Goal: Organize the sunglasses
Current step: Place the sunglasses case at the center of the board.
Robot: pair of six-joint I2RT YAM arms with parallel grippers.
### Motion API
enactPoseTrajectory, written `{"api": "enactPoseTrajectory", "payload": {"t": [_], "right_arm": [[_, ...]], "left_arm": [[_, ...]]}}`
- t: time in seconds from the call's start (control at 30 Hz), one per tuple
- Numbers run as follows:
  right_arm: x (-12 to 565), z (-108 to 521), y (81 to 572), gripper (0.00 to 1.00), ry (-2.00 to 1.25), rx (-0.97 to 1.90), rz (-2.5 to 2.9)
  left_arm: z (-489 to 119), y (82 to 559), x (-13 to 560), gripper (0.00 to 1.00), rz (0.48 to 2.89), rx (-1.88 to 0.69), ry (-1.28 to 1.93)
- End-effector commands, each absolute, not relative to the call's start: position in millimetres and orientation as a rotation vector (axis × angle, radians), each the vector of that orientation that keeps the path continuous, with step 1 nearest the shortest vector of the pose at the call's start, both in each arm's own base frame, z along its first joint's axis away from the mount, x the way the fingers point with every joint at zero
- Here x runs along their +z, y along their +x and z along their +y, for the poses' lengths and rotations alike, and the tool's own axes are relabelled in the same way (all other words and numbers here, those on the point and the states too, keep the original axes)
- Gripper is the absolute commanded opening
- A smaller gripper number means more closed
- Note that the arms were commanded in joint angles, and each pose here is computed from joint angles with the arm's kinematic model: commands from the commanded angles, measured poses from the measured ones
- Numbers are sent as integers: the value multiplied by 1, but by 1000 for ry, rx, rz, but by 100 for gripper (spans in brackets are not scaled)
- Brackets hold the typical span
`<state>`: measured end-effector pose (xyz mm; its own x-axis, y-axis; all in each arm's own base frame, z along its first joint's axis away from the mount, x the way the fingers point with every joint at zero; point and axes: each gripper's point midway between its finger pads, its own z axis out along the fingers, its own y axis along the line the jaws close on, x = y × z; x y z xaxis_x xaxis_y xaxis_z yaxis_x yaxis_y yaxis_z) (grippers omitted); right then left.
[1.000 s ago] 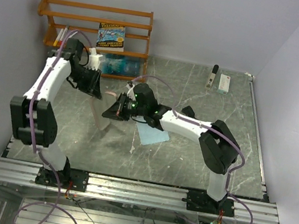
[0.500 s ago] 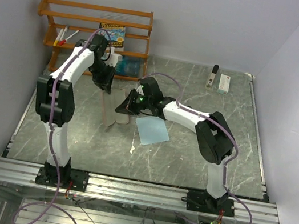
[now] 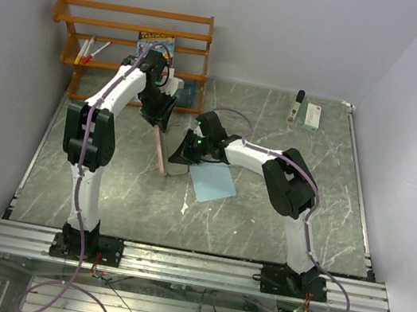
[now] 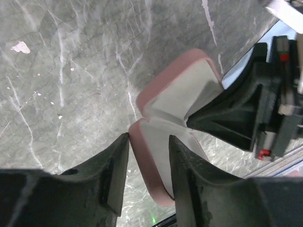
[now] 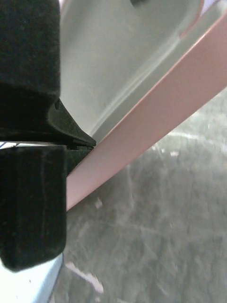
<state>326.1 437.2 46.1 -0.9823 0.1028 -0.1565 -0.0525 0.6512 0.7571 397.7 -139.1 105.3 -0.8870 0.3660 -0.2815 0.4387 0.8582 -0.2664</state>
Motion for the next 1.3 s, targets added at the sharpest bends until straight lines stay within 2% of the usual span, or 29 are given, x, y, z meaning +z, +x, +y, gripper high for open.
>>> {"api": "enactPoseTrajectory", "payload": {"t": [0.0, 0.1, 0.13, 0.23, 0.27, 0.43, 0.8, 1.13, 1.2, 1.27], "right_arm": [[9, 422, 325, 0, 87, 1136, 2765], [2, 420, 321, 0, 114, 1145, 2773], [0, 419, 320, 0, 125, 1144, 2774], [-3, 417, 318, 0, 155, 1143, 2772], [-6, 416, 318, 0, 172, 1139, 2776], [-10, 424, 316, 0, 200, 1164, 2775], [-4, 451, 316, 0, 186, 1190, 2765], [-3, 471, 317, 0, 224, 1250, 2751], [-1, 471, 319, 0, 224, 1256, 2743], [1, 473, 319, 0, 224, 1270, 2736]], "left_arm": [[-150, 398, 135, 51, 2734, -515, 666], [-145, 399, 147, 53, 2693, -469, 649], [-143, 399, 151, 63, 2682, -446, 640], [-132, 393, 159, 66, 2660, -374, 622], [-128, 389, 158, 74, 2657, -346, 614], [-127, 380, 162, 85, 2626, -351, 574], [-125, 369, 103, 88, 2788, -368, 516], [-142, 370, 84, 84, 2832, -369, 570], [-144, 369, 83, 80, 2827, -346, 586], [-143, 369, 81, 66, 2830, -315, 606]]}}
